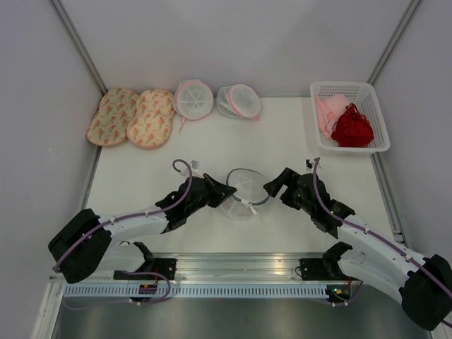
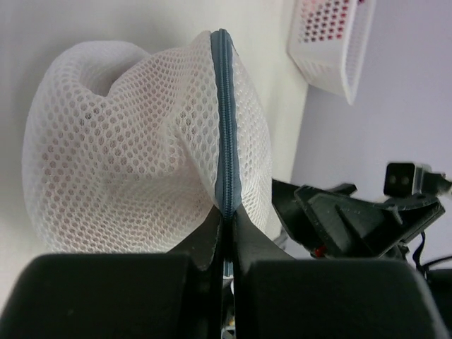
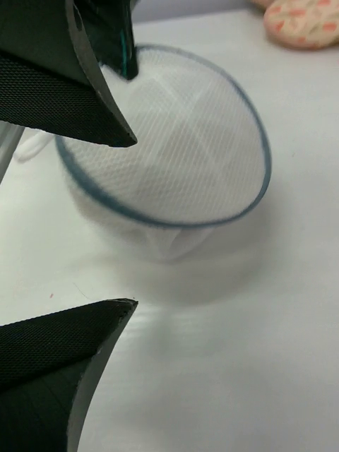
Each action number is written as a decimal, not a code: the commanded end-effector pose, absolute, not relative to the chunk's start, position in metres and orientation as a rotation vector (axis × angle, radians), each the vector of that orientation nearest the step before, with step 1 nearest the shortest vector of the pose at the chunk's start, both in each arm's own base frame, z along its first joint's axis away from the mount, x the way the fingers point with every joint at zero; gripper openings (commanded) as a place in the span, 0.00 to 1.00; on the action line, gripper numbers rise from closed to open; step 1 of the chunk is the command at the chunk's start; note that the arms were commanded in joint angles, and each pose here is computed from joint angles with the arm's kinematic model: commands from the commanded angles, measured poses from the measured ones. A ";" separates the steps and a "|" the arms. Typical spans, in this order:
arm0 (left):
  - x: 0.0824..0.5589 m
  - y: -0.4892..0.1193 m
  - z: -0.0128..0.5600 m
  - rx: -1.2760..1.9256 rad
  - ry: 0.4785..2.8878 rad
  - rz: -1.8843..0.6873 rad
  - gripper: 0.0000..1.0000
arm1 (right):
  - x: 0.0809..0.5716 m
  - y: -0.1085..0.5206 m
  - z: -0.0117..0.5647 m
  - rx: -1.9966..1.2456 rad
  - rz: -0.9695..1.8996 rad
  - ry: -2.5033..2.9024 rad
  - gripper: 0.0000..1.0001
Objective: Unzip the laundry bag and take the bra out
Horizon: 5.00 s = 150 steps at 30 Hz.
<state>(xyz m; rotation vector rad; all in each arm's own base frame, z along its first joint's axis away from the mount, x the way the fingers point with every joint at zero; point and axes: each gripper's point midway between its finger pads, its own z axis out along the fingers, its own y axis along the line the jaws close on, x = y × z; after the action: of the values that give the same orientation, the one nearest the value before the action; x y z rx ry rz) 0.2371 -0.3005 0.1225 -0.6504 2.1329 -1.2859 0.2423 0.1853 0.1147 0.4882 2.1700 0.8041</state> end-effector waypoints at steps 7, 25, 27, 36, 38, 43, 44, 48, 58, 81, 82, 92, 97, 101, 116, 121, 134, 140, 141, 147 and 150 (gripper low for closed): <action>0.247 -0.250 0.085 -0.865 2.192 -0.757 0.02 | 0.224 0.188 0.113 0.252 0.629 2.237 0.89; 0.251 -0.260 0.101 -0.877 2.178 -0.770 0.02 | 0.187 0.297 0.136 -0.066 0.742 2.244 0.62; 0.250 -0.261 0.103 -0.879 2.178 -0.785 0.02 | 0.189 0.299 0.135 -0.056 0.736 2.245 0.59; 0.243 -0.265 0.103 -0.884 2.197 -0.839 0.02 | 0.201 0.305 0.118 -0.019 0.664 2.248 0.48; 0.242 -0.266 0.106 -0.882 2.195 -0.859 0.02 | 0.203 0.307 0.113 -0.021 0.652 2.253 0.47; 0.239 -0.268 0.108 -0.871 2.204 -0.889 0.02 | 0.214 0.305 0.109 -0.002 0.590 2.226 0.46; 0.238 -0.269 0.109 -0.868 2.204 -0.897 0.02 | 0.215 0.305 0.110 -0.003 0.586 2.221 0.46; 0.234 -0.273 0.106 -0.860 2.227 -0.917 0.02 | 0.222 0.305 0.114 0.021 0.565 2.193 0.42; 0.233 -0.268 0.107 -0.807 2.219 -0.913 0.02 | 0.221 0.286 0.115 0.033 0.476 2.205 0.00; 0.237 -0.226 0.114 0.069 2.273 -0.838 0.02 | 0.208 0.212 0.091 -0.144 0.053 2.338 0.00; 0.235 -0.227 0.110 0.074 2.298 -0.866 0.02 | 0.210 0.211 0.091 -0.145 0.051 2.335 0.00; 0.318 -0.257 0.170 0.141 2.024 -1.148 0.56 | 0.201 0.234 0.107 -0.186 0.301 2.317 0.01; 0.348 -0.263 0.194 -0.040 2.041 -1.157 0.97 | 0.200 0.249 0.109 -0.175 0.406 2.307 0.00; 0.327 -0.240 0.200 -0.230 2.075 -1.076 0.99 | 0.199 0.261 0.101 -0.193 0.444 2.327 0.00; 0.212 -0.244 0.159 -0.435 2.270 -1.331 0.99 | 0.189 0.337 0.141 -0.363 0.902 2.174 0.00; 0.224 -0.267 0.185 -0.419 2.161 -1.481 0.98 | 0.184 0.344 0.137 -0.392 0.943 2.181 0.00; 0.243 -0.284 0.154 -0.317 2.276 -1.269 0.02 | 0.183 0.336 0.140 -0.398 0.920 2.173 0.00; 0.262 -0.262 0.164 -0.326 2.205 -1.144 0.02 | 0.180 0.330 0.129 -0.436 0.864 2.232 0.00; 0.266 -0.260 0.167 -0.322 2.195 -1.139 0.02 | 0.175 0.326 0.121 -0.459 0.835 2.274 0.00; 0.284 -0.244 0.159 -0.329 2.200 -1.106 0.02 | 0.160 0.309 0.072 -0.540 0.693 2.464 0.00; 0.286 -0.243 0.156 -0.294 2.220 -1.113 0.02 | 0.169 0.286 0.061 -0.455 0.538 2.480 0.00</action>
<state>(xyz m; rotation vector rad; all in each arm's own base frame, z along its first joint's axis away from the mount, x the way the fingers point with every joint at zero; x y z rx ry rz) 0.2692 -0.2427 0.1369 -0.3891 2.2851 -1.1166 0.1711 0.3131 0.0761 -0.4748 2.4145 0.6971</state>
